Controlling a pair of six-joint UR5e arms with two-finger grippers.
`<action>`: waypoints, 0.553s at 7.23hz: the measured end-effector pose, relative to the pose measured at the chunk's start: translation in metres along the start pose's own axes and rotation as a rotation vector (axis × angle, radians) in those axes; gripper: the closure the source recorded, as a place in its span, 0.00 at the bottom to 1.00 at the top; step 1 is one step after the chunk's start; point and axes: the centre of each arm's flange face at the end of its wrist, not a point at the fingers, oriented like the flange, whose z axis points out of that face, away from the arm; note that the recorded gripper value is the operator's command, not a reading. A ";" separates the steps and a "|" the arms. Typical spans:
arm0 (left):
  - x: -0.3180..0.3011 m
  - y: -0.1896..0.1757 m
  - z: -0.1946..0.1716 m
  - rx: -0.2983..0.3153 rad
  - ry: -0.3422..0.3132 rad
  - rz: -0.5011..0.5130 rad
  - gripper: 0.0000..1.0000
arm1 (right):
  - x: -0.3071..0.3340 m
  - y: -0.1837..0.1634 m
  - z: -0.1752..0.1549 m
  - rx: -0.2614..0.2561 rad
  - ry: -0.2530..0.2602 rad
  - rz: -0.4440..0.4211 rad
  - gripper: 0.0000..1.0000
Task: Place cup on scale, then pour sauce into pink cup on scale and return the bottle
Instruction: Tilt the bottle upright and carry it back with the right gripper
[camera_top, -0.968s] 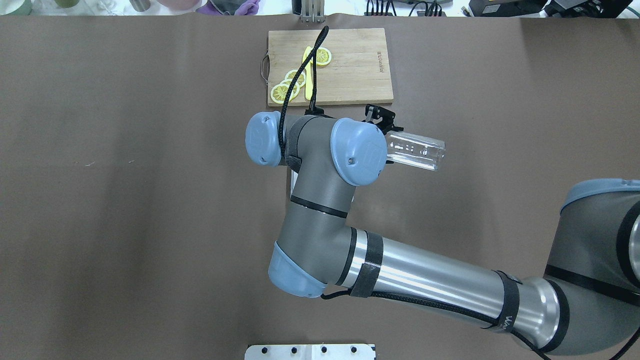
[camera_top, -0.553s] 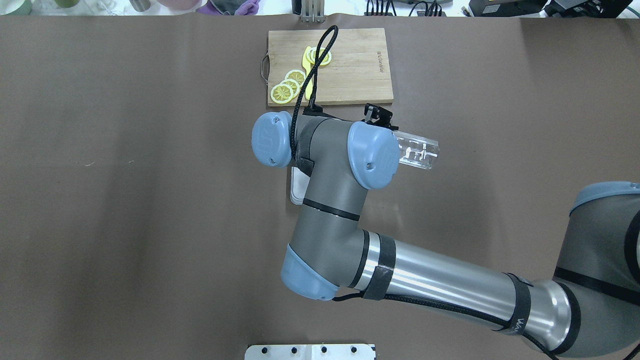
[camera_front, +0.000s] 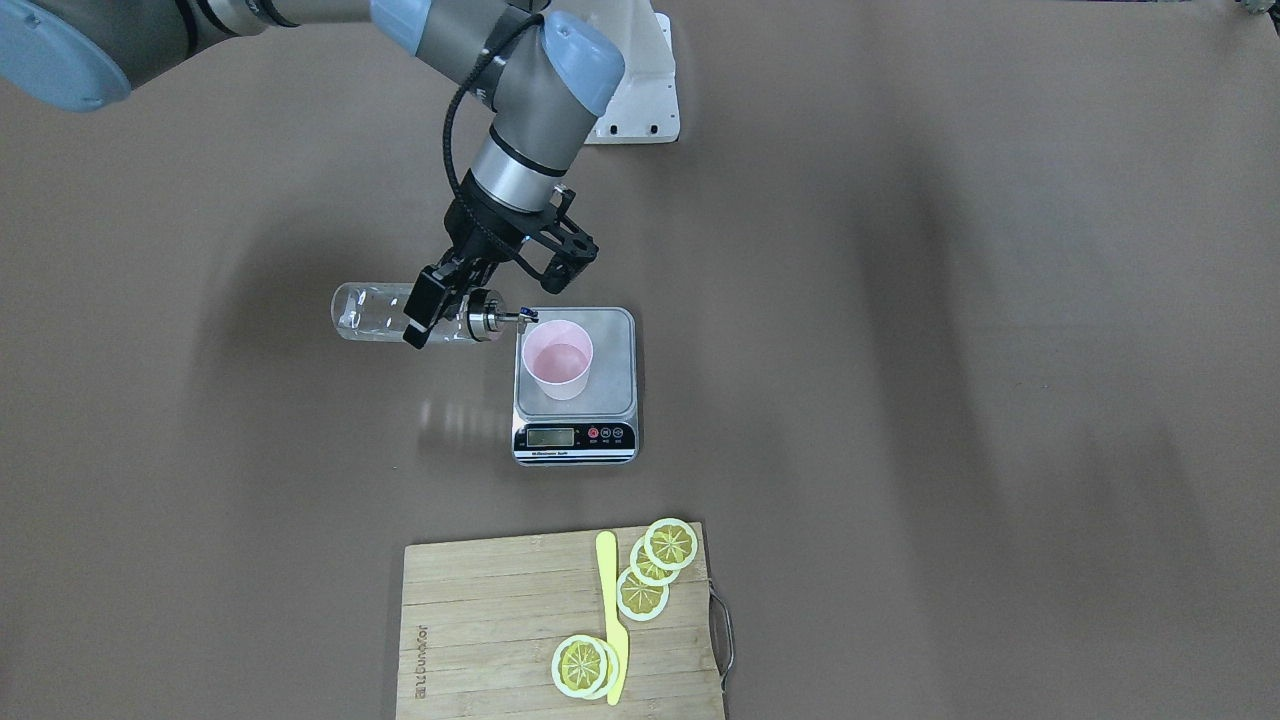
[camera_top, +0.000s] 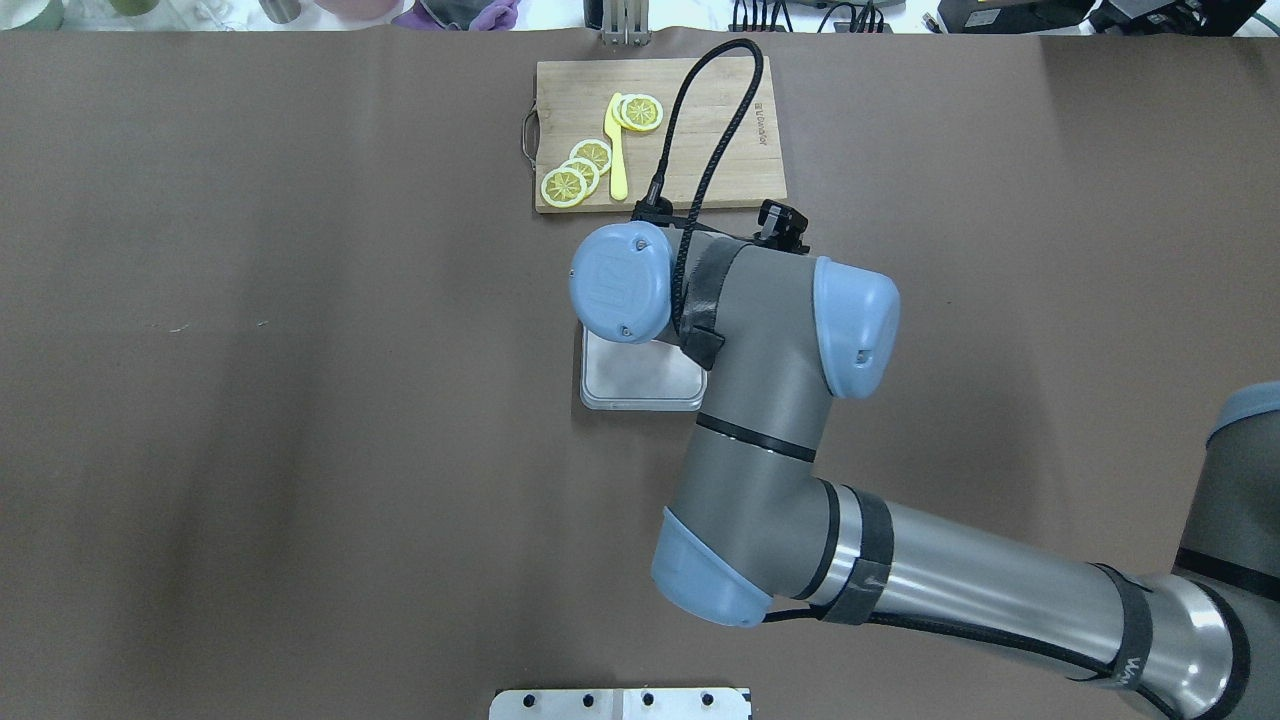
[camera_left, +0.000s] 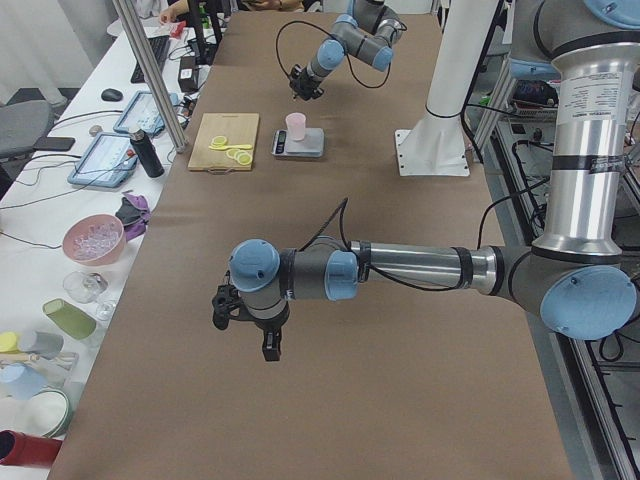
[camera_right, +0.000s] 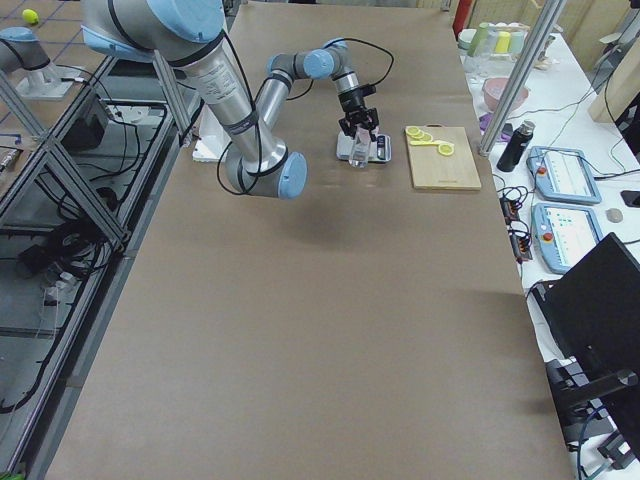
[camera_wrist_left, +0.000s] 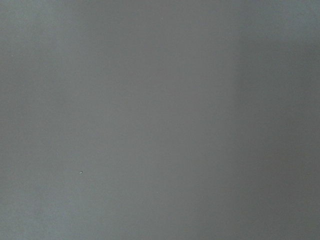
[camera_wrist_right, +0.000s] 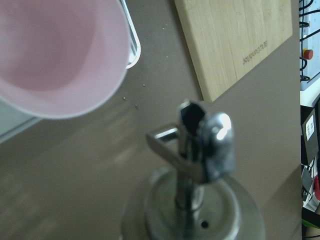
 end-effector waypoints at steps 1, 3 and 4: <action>0.001 -0.002 -0.001 0.002 0.000 0.002 0.00 | 0.022 0.027 0.008 0.051 -0.004 0.019 0.87; 0.002 -0.003 -0.002 0.006 -0.001 0.006 0.00 | 0.066 0.082 0.029 0.170 -0.038 0.027 0.87; 0.003 -0.003 -0.003 0.009 -0.001 0.005 0.00 | 0.083 0.108 0.041 0.226 -0.072 0.042 0.87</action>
